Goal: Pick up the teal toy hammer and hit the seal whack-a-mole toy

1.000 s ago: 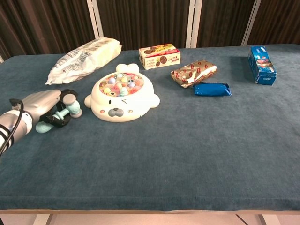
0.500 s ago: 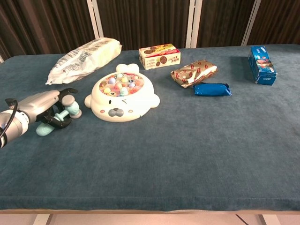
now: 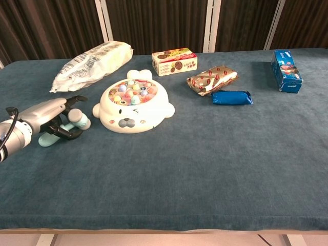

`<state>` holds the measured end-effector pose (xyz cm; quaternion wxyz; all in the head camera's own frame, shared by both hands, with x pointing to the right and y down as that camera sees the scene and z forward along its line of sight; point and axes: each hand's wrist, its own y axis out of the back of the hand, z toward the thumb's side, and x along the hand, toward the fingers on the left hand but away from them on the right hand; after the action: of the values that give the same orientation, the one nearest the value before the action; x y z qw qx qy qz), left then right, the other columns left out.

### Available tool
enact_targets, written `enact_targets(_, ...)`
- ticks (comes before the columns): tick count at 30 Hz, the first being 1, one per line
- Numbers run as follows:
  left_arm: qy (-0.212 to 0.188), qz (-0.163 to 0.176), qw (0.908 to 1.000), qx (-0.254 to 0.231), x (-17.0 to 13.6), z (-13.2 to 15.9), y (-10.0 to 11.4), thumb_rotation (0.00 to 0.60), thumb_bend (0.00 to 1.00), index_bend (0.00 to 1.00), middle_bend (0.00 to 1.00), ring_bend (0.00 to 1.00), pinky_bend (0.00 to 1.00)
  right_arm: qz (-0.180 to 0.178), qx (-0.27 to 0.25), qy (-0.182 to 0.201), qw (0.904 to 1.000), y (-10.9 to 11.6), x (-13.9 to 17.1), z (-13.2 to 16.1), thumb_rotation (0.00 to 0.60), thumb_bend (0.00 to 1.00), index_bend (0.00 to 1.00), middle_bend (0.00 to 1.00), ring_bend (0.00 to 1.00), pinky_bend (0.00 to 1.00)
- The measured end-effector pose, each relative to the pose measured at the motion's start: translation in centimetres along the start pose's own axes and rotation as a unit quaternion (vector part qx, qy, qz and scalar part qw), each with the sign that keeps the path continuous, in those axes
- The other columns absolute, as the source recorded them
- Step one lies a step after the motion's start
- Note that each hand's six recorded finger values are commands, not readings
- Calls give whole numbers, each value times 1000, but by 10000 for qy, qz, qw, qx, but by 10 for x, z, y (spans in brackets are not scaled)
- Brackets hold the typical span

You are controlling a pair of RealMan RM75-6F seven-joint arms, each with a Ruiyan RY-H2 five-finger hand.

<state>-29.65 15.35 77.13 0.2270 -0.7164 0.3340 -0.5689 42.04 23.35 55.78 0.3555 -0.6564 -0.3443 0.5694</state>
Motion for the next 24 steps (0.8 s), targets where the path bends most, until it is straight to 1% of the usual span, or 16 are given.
enact_targets(7,-19,30,10000,-46,-1,0,3,544,362,6,65,17,262,11,8,-2,10000,-1,0,0,600,313,0,0,0,0)
enact_targets(16,-31,96,9997,-225,1,1,11,543,361,6,65,17,262,19,17,-7,10000,-1,-1,0,600,313,0,0,0,0)
enact_targets(24,-38,15,9997,-243,0,0,11,541,357,7,65,17,264,13,19,-14,10000,-1,-1,0,600,313,0,0,0,0)
